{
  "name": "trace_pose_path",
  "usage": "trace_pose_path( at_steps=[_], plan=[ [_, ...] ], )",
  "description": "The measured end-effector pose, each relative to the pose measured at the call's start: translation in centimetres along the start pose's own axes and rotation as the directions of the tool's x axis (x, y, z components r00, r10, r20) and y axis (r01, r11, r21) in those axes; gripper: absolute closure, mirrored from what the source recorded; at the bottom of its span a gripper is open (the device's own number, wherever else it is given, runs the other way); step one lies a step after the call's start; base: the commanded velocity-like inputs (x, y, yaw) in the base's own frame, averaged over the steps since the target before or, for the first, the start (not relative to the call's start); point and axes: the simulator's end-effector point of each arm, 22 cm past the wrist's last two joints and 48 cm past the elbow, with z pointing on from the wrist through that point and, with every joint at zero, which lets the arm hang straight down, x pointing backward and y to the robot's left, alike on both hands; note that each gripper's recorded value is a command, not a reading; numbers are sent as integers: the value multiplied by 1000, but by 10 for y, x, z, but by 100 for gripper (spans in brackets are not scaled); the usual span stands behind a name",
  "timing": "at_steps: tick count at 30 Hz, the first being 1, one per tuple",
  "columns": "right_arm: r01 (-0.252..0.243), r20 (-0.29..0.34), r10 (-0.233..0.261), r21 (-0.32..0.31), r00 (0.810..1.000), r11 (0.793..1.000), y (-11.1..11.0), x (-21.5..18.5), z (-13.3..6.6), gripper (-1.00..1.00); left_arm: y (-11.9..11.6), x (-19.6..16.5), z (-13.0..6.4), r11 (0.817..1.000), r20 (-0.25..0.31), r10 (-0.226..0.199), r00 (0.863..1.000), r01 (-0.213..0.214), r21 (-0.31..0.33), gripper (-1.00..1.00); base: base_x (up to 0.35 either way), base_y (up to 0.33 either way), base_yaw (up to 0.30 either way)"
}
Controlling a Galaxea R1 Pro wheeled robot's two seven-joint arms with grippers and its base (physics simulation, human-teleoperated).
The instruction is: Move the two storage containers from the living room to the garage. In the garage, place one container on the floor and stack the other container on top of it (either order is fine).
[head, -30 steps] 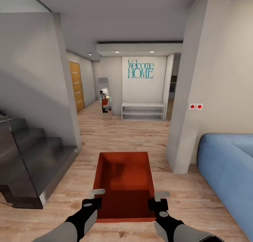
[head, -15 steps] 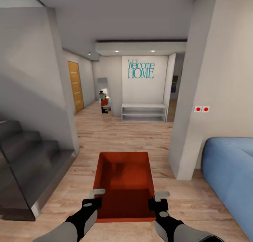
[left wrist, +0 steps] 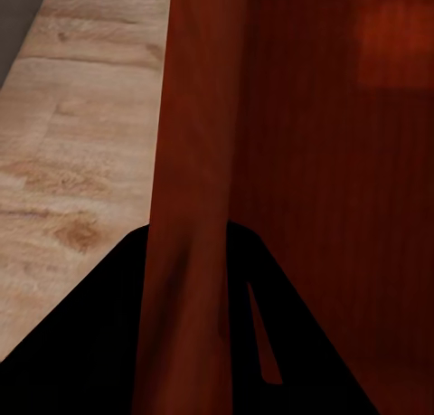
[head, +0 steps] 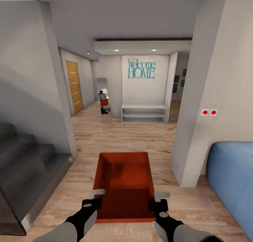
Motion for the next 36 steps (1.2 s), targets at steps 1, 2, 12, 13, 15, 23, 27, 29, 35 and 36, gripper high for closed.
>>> trace_pose_path(
  at_steps=[1,2,12,13,15,23,27,29,35,36],
  plan=[
    [0,0,0,0,1000,1000,0,0,0,100,0,0,0,1000,0,0,1000,0,0,100,322,0,0],
    [0,0,0,0,1000,1000,0,0,0,100,0,0,0,1000,0,0,1000,0,0,100,322,0,0],
    [2,2,-2,-1,1000,1000,0,-1,0,100,0,-1,0,1000,2,-1,1000,1,0,100,322,0,0],
    [3,3,-3,0,1000,1000,0,-1,0,100,0,-1,0,1000,2,-3,1000,3,0,100,322,0,0],
    [2,3,-2,1,1000,1000,2,-2,0,100,2,-1,1,1000,1,-7,1000,7,0,100,322,0,0],
    [5,-2,-5,0,1000,1000,3,0,-1,100,3,1,1,1000,-4,-7,1000,7,-1,100,322,0,0],
    [5,-3,-5,0,1000,1000,3,0,-1,100,3,2,1,1000,-4,-7,1000,7,-1,100,322,0,0],
    [4,-3,-4,0,1000,1000,3,0,-1,100,3,1,1,1000,-4,-7,1000,7,-1,100,322,0,0],
    [5,-5,-5,0,1000,1000,3,0,-1,100,3,2,1,1000,-6,-8,1000,8,-1,100,322,0,0],
    [4,-3,-4,1,1000,1000,3,0,-1,100,3,1,1,1000,-4,-7,1000,7,-1,100,322,0,0]
  ],
)
